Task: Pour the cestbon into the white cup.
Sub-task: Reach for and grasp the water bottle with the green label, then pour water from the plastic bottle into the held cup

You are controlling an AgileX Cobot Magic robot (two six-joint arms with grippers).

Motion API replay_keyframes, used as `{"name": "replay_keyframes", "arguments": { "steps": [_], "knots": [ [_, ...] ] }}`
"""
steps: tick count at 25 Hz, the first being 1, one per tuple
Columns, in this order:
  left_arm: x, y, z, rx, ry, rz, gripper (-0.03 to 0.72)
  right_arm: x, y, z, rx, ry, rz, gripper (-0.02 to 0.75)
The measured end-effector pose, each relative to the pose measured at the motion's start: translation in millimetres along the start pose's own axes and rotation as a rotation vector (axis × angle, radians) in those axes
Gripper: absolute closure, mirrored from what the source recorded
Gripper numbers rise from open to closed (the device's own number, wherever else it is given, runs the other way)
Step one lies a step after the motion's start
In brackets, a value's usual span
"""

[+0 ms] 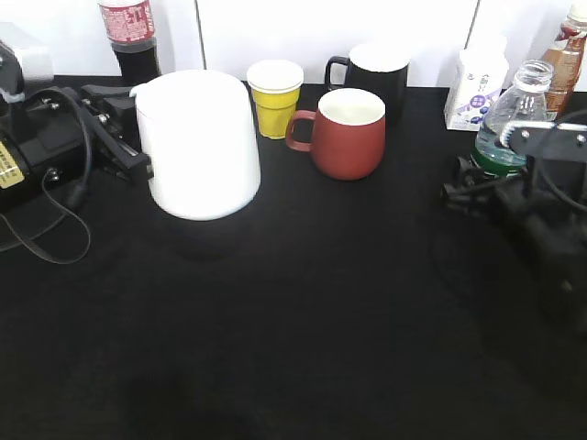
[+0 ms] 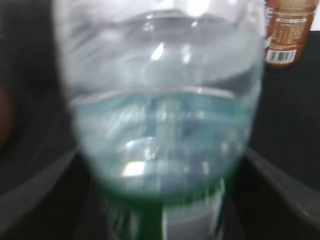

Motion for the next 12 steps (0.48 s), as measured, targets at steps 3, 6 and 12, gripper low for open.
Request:
{"name": "replay_keyframes", "arguments": {
  "steps": [3, 6, 12],
  "knots": [
    [0.0, 0.0, 0.0, 0.000, 0.000, 0.000, 0.643, -2.7, 17.0, -2.0, -0.045, 0.022, -0.029, 0.110],
    [0.0, 0.0, 0.0, 0.000, 0.000, 0.000, 0.643, -1.5, 21.3, -1.2, -0.053, 0.029, -0.043, 0.224],
    [0.0, 0.0, 0.0, 0.000, 0.000, 0.000, 0.643, -0.6, 21.3, -1.7, -0.055, 0.029, -0.052, 0.251]
  ]
}}
Point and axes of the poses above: a point on each arm's last joint axis where the gripper is mounted, y pointing out along that axis toward the gripper, z along the wrist's bending axis when the last joint is at zero, x = y × z, the point moved 6 cm from there along y, pointing out along that axis toward the gripper, and after that the axes turned 15 degrees about y, right-handed, at the moved point
